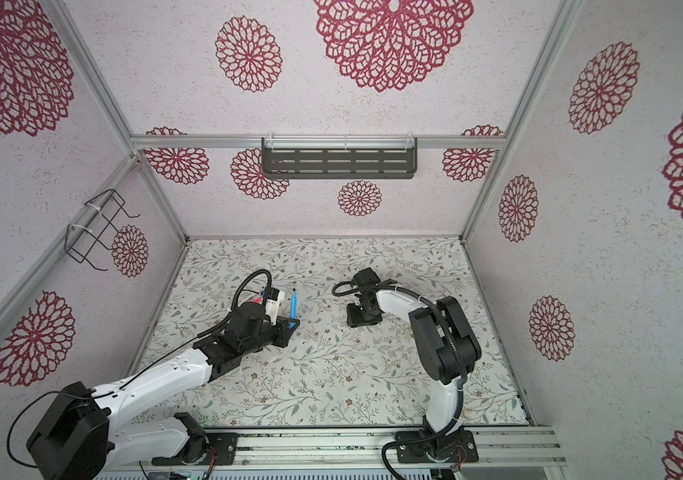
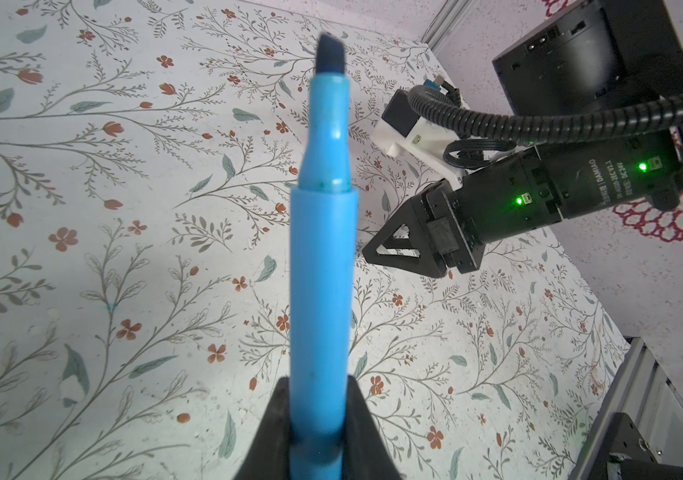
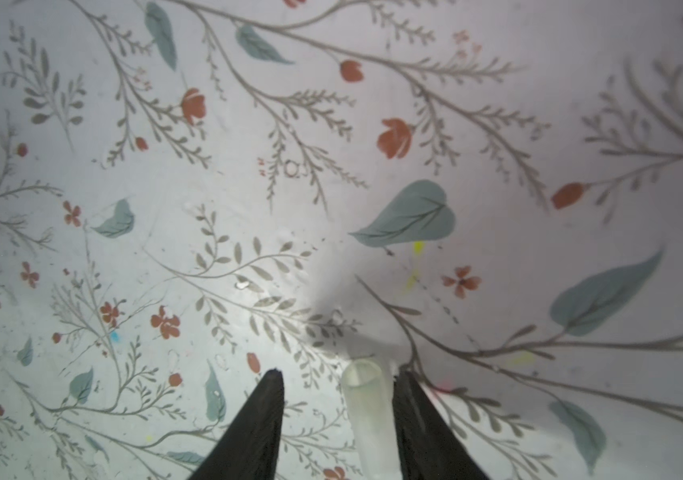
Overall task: Insert the pens into the pen caps
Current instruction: 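Lower the right gripper around the clear cap and close on it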
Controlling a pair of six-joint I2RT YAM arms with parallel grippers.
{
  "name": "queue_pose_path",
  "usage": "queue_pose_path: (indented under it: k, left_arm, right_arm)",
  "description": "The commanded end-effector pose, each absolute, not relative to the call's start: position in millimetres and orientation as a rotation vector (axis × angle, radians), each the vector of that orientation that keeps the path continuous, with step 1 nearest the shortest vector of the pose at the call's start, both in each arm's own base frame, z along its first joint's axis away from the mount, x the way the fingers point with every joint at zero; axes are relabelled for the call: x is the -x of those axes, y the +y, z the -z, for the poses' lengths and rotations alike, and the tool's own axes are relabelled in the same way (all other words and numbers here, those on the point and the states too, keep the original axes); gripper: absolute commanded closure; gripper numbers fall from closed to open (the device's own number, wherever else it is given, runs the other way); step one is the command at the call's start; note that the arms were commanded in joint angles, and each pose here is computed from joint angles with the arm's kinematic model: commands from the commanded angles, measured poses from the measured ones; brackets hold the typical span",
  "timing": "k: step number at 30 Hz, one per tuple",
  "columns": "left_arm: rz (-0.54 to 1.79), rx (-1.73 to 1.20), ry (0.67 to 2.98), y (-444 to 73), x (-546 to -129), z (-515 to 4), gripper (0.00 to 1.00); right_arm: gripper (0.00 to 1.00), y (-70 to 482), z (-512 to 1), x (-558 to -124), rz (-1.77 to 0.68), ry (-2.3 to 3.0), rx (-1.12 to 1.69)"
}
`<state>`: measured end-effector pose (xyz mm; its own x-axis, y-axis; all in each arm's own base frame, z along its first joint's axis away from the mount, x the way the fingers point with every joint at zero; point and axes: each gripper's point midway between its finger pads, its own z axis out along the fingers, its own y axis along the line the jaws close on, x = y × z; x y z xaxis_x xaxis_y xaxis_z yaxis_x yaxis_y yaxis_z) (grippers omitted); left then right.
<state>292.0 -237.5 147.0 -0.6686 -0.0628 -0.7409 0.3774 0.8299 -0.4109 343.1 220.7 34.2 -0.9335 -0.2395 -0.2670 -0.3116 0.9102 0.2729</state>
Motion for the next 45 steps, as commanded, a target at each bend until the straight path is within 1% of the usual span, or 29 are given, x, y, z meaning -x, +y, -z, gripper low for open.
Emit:
queue_pose_path:
  k: [1,11,25,45]
  left_arm:
    - [0.689,-0.222,2.183,-230.4,-292.3,-153.0,0.97]
    - [0.689,-0.206,2.177,-224.6,-292.1,-154.1,0.97]
    - [0.693,-0.188,2.163,-218.5,-292.1,-159.5,0.97]
    - [0.688,-0.159,2.159,-206.9,-288.6,-158.6,0.97]
  right_arm:
    - [0.54,236.7,-37.7,-338.1,-0.527,2.831,0.497]
    - [0.54,253.9,-47.8,-328.6,-0.595,2.811,0.570]
    - [0.53,277.3,-46.0,-314.2,-0.630,2.812,0.678]
    - [0.54,287.8,-47.5,-290.7,-0.600,2.829,0.757]
